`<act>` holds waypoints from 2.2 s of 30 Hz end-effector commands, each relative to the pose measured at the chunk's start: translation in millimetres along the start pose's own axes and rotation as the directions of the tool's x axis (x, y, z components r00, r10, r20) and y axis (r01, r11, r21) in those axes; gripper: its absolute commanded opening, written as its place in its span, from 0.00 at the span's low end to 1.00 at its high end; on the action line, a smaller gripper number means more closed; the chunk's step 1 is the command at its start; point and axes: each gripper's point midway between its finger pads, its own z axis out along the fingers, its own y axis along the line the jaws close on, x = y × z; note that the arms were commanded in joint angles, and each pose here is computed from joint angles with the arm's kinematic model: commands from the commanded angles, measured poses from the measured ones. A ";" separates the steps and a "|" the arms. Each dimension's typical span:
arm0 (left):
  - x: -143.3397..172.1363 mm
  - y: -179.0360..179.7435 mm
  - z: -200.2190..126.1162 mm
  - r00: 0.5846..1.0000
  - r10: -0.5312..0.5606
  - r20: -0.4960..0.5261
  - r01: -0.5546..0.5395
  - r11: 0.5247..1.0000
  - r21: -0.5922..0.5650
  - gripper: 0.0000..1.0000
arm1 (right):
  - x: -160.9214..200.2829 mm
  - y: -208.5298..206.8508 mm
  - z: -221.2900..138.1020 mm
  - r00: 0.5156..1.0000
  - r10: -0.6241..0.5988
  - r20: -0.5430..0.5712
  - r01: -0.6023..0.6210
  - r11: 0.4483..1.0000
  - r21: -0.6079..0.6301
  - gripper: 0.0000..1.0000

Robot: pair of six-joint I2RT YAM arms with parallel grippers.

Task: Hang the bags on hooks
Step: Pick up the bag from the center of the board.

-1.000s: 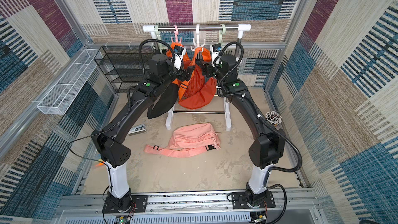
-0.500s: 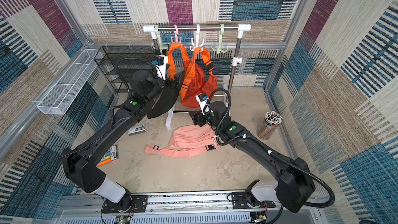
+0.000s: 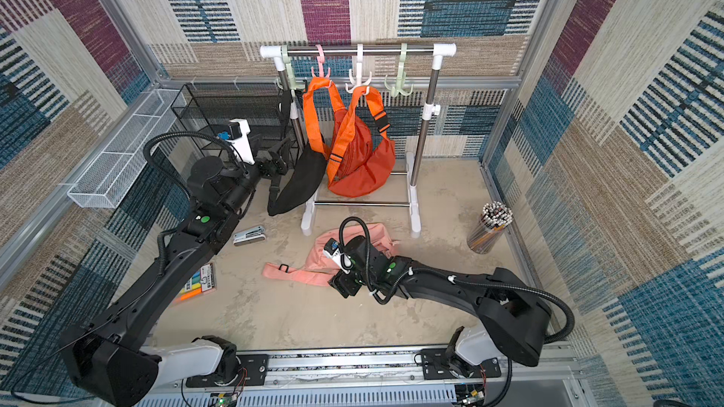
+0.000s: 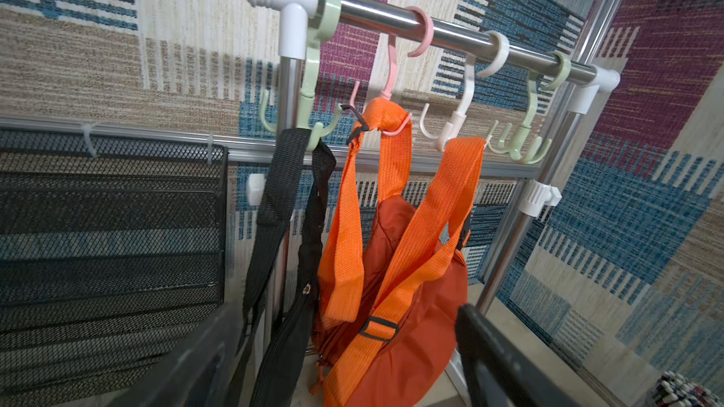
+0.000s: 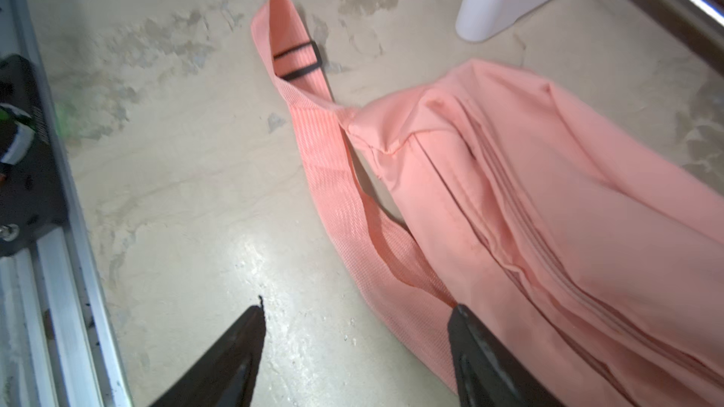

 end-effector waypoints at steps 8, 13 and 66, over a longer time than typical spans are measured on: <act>-10.5 13.4 -29.4 0.999 -0.041 0.030 0.041 0.999 -0.008 0.88 | 23.7 -1.4 52.9 0.997 -0.007 -0.079 0.007 1.000 -0.007 0.76; -11.7 17.3 -36.3 1.000 -0.020 0.021 0.021 1.000 -0.018 0.88 | 36.5 -2.4 65.1 0.994 -0.005 -0.107 0.006 1.000 0.008 0.60; 268.8 -75.8 -114.2 0.733 0.486 -0.476 0.168 0.549 0.819 0.73 | -132.4 -1.2 -76.9 0.934 -0.027 0.357 0.018 0.999 0.029 0.00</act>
